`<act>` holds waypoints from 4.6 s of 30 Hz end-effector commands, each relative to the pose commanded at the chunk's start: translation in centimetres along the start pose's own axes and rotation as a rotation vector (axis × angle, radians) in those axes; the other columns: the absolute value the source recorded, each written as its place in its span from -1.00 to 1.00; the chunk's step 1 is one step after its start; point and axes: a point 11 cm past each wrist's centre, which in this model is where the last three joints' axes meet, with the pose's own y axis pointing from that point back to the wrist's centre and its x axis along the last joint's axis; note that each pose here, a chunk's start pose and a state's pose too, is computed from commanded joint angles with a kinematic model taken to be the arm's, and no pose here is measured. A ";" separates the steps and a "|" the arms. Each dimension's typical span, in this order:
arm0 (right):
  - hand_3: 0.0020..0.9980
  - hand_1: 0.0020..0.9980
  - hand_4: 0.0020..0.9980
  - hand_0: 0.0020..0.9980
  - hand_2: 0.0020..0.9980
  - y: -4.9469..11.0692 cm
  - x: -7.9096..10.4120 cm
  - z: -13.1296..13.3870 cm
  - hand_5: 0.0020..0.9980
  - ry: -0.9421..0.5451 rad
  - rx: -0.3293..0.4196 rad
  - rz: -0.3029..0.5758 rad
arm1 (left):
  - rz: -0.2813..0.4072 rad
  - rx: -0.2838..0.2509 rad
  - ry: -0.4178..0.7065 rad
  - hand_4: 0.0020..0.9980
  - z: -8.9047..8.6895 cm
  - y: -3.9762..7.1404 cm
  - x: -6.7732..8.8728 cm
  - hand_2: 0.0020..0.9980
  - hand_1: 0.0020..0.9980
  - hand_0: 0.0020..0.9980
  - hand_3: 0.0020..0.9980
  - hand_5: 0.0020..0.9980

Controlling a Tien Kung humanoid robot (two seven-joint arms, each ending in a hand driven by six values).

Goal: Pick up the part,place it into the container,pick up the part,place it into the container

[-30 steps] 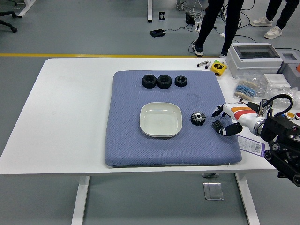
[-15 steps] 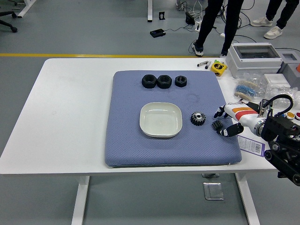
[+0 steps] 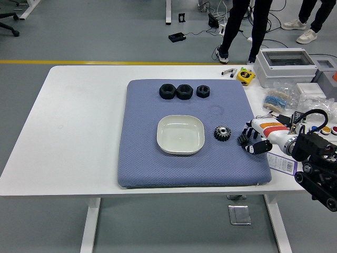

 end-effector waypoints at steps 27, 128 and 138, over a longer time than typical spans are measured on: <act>-0.02 -0.32 0.35 -0.65 -0.09 0.4 0.6 -0.9 -0.13 -0.050 0.036 0.033 | 0.001 -0.003 0.000 0.18 0.2 0.0 0.1 0.37 0.18 0.24 0.20 0.16; 0.06 -0.09 0.70 -0.49 0.08 -4.0 -0.3 -4.7 -0.25 0.038 -0.002 0.010 | -0.009 -0.012 0.001 0.18 0.6 0.1 -0.4 0.38 0.19 0.24 0.20 0.16; -0.07 -0.79 0.49 -1.00 -0.48 -3.7 -0.4 -4.7 -0.20 0.042 0.001 0.034 | -0.008 -0.012 0.003 0.18 0.7 0.1 -0.4 0.37 0.18 0.24 0.20 0.16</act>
